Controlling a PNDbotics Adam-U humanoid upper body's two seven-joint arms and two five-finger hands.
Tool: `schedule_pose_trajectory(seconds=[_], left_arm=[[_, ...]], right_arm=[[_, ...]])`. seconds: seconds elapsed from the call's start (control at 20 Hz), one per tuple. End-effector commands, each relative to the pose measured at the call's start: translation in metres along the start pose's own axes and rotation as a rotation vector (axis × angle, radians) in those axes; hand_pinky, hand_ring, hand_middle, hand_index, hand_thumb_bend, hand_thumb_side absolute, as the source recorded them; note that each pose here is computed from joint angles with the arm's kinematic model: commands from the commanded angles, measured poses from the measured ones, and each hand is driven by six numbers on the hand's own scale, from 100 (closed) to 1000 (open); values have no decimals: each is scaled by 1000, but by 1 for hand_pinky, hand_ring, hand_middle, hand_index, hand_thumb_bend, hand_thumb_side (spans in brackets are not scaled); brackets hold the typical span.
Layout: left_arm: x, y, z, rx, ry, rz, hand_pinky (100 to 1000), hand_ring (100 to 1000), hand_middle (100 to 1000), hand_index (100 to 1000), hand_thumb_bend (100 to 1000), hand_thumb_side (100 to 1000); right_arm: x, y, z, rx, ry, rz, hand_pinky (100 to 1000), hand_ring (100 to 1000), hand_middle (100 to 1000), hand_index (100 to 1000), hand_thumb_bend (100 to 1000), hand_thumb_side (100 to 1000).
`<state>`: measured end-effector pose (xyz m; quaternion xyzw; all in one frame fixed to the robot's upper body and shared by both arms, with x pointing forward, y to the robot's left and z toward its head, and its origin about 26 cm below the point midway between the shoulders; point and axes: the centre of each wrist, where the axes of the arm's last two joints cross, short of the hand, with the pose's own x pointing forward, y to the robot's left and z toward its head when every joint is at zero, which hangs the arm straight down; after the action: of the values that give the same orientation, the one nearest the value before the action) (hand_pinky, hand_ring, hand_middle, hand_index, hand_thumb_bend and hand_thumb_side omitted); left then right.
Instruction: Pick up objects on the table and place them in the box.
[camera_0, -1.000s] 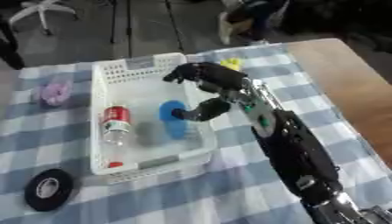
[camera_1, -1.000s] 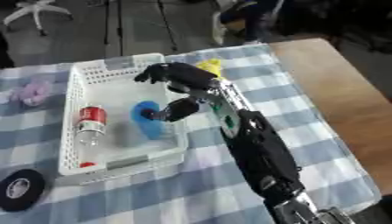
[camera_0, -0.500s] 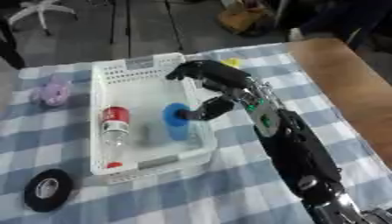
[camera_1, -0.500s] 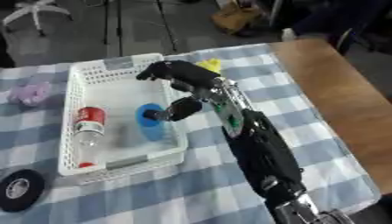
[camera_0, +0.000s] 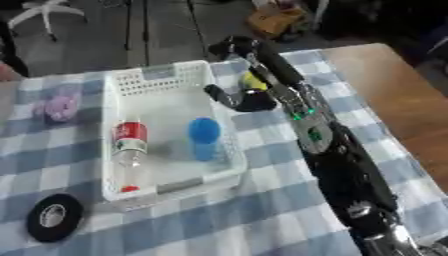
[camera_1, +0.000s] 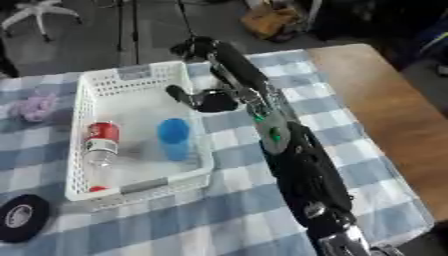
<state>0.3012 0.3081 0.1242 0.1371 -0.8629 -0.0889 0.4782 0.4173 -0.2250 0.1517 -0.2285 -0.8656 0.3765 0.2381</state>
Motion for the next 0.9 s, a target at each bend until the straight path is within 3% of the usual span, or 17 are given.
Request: schedule_pose_trajectory(seconds=[0.05,0.4,0.55,0.9], left_arm=[[5,7,-4,0,-21,-20,438,960,881,856,531,947],[5,7,-4,3,-21,-22,438,960,881,856,532,946],[5,7,-4,5,-19,-21,436,960,881,855,532,946],[5,7,-4,5,-18,-21,435,959,880,855,532,946]], right_arm=[[-1,-23,-1,-67,25,-5,692,615,651,812,344,504],[-8,-31,11,-71,145,-52,669,597,634,801,246,558],[-12,-31,18,-56,200,-68,658,584,623,792,151,613],[-17,-33,25,-36,249,-81,649,578,617,788,109,630]])
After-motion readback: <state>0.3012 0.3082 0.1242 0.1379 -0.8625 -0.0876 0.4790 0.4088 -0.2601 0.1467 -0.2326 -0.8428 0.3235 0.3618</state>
